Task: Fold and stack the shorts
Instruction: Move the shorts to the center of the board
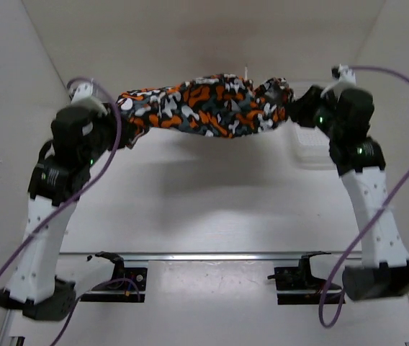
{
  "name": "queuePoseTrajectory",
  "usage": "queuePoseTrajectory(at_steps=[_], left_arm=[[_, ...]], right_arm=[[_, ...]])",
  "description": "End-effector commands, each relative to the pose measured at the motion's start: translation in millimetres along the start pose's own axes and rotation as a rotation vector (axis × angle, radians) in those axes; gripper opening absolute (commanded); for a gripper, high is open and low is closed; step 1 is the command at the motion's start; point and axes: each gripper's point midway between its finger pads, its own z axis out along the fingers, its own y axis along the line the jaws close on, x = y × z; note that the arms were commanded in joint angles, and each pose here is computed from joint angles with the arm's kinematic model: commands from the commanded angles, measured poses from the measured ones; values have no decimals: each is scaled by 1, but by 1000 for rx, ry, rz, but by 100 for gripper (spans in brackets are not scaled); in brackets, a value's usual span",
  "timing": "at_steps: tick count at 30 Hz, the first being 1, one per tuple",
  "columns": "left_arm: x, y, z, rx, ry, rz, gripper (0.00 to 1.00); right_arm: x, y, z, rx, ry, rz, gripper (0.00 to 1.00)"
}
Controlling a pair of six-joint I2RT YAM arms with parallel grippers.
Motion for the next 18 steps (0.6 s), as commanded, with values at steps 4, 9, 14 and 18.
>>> queuePoseTrajectory(at_steps=[4,9,14,18], left_arm=[[170,79,8,-173,351,-83,100],[175,86,16,-209,383,-84,66],[173,104,25,-305,408,-86,10],[194,128,35,-387,478,-117,23]], right_arm=[[153,-105,-28,349,164,34,100],[146,-117,-43,463,113,119,92],[139,-95,-37,423,165,154,0],[190,-83,-11,425,412,132,5]])
